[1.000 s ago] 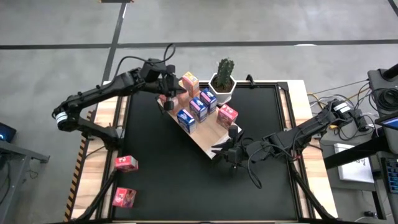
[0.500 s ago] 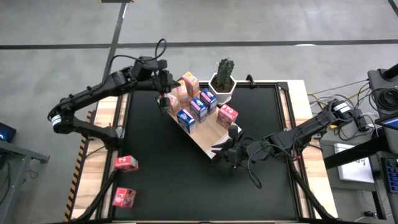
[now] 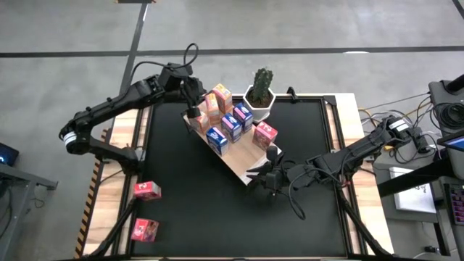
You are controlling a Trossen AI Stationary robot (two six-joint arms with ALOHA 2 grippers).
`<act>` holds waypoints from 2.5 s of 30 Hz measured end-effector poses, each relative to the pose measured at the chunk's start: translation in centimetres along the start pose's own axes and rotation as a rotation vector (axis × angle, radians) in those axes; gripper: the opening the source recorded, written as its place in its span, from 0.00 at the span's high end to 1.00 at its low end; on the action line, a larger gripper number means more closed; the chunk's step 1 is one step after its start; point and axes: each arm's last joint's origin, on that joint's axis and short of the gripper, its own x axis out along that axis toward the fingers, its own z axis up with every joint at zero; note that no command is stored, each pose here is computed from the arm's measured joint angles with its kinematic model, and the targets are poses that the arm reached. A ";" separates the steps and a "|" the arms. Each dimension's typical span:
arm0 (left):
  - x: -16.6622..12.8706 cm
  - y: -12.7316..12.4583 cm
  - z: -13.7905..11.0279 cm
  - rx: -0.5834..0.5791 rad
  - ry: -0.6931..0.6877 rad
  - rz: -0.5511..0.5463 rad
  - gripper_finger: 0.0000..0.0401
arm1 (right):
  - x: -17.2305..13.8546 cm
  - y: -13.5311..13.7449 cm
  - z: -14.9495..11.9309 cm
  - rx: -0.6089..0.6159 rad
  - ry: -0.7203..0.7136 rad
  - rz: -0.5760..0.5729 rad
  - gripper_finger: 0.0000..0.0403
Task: Stack cereal on shelf
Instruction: Adjust the middle orange cereal box on the shelf
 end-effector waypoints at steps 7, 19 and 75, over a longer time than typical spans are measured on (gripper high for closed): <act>0.0 -0.3 -0.4 -0.010 0.041 -0.026 1.00 | 0.0 0.0 0.0 -0.002 0.003 0.001 0.86; -0.8 -0.4 -0.6 -0.075 0.060 -0.041 1.00 | 0.0 0.0 0.0 -0.002 0.003 0.001 0.86; -1.9 -0.7 0.8 -0.306 0.012 -0.104 1.00 | 0.0 0.1 -0.2 0.007 0.018 0.007 0.86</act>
